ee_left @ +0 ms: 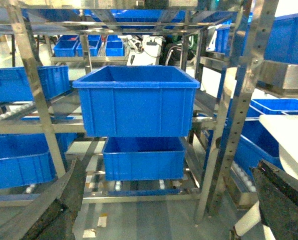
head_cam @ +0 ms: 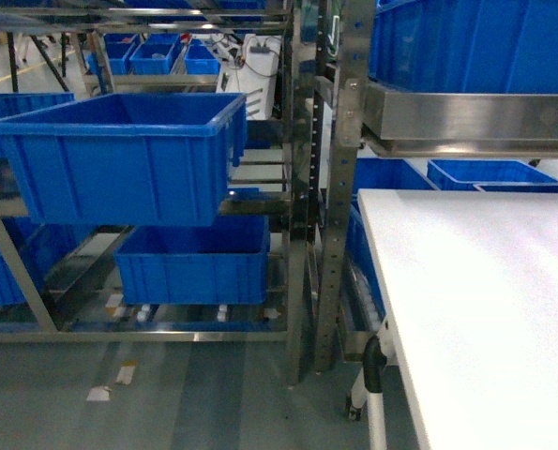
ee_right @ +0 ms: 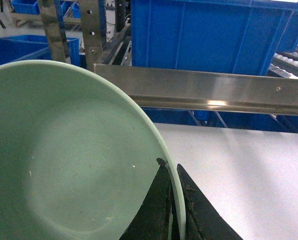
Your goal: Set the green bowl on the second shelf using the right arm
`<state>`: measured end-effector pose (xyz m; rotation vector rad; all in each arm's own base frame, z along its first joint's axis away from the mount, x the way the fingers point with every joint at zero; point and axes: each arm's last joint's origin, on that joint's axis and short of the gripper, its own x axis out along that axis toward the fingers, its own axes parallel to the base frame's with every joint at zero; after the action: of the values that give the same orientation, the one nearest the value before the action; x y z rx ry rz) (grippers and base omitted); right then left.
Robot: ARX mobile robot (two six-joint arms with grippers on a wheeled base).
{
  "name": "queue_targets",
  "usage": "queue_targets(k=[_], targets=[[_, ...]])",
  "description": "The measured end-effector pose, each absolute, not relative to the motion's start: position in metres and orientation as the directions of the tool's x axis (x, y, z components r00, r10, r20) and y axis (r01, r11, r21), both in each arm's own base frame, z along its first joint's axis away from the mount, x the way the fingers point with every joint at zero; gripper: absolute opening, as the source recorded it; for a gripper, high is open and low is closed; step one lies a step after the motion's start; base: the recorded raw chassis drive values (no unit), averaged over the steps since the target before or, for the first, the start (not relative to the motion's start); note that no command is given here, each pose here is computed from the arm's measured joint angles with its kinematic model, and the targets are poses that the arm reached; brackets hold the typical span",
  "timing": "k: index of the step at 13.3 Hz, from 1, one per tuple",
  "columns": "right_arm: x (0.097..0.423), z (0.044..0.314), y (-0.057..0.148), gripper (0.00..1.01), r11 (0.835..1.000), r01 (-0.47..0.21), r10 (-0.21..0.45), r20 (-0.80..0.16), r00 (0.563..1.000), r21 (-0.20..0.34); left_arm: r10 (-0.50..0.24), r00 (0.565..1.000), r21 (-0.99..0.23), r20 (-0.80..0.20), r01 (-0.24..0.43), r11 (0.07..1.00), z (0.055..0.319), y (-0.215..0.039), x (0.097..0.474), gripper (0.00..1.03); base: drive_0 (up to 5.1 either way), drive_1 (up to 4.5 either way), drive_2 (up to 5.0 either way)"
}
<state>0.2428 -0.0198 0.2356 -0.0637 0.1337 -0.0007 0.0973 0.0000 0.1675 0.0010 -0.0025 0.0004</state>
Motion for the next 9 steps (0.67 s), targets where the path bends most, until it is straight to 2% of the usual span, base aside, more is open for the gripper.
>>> queue_targets(k=[9], targets=[[0.2428, 0.2359, -0.0198, 0.02, 0.998, -0.004, -0.005, -0.131, 0.991, -0.064, 0.000, 1.000, 0.001, 0.002, 0.000, 1.000, 0.1675, 0.0000, 0.0973, 0.98, -5.0, 2.42, 2.4]])
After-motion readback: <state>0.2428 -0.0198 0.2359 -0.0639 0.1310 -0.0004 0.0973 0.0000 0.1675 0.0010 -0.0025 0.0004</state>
